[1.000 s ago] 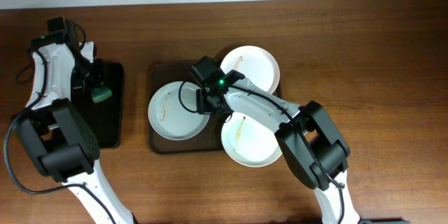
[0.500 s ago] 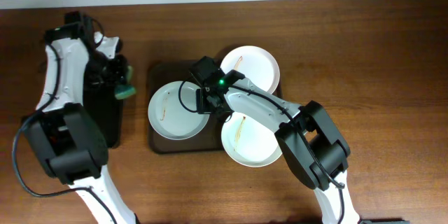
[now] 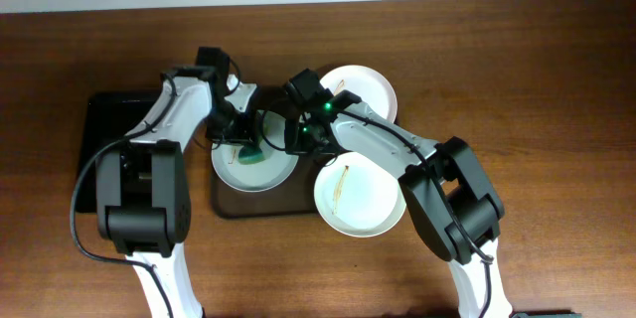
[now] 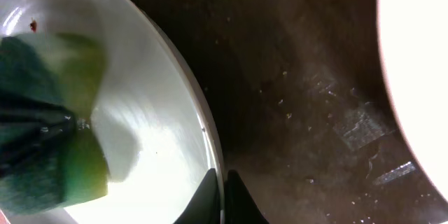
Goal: Clean dirty plates on tray and stack at the side
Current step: 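Scrub the left plate with the sponge in the left gripper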
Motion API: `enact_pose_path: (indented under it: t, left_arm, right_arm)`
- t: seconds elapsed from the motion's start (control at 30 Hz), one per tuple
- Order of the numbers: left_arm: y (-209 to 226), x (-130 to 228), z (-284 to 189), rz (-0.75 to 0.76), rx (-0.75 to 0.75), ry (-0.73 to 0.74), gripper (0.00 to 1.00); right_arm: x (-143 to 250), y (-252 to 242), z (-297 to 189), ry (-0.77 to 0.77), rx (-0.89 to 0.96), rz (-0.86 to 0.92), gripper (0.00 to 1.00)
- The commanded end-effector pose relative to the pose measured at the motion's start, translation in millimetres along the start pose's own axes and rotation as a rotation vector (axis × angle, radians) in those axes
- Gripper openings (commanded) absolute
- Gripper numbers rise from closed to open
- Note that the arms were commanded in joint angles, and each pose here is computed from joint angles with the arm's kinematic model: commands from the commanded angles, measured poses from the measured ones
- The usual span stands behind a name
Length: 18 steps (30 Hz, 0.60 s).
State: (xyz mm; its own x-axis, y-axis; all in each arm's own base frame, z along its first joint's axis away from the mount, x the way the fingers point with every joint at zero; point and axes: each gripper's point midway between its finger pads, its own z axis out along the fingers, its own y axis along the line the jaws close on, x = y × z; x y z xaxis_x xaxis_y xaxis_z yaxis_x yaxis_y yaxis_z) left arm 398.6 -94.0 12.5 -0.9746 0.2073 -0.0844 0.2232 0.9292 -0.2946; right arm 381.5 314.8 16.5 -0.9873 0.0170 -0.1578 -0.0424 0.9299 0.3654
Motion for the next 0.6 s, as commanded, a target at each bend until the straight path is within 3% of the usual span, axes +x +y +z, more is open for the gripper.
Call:
enact_pose_path:
  t: [0.0, 0.1, 0.2, 0.27, 0.4, 0.57]
  left_arm:
    - [29, 15, 12, 0.002, -0.184, 0.015, 0.01]
    - [56, 4, 8, 0.011, -0.336, -0.031, 0.01]
    - [84, -29, -8, 0.014, -0.514, -0.168, 0.01]
    - [87, -33, -11, 0.013, -0.537, -0.185, 0.01]
    - [61, 19, 6, 0.007, -0.381, 0.030, 0.01]
    - [-4, 59, 14, 0.062, 0.002, 0.180, 0.01]
  right_arm:
    - [-2, 2, 3, 0.006, -0.014, 0.004, 0.04]
    - [-1, 2, 3, 0.007, -0.014, 0.004, 0.04]
    - [-1, 2, 3, 0.008, -0.012, 0.001, 0.04]
    - [-1, 1, 3, 0.007, -0.008, 0.000, 0.04]
    - [-1, 1, 3, 0.007, -0.009, -0.002, 0.04]
    - [-1, 1, 3, 0.007, -0.009, -0.002, 0.04]
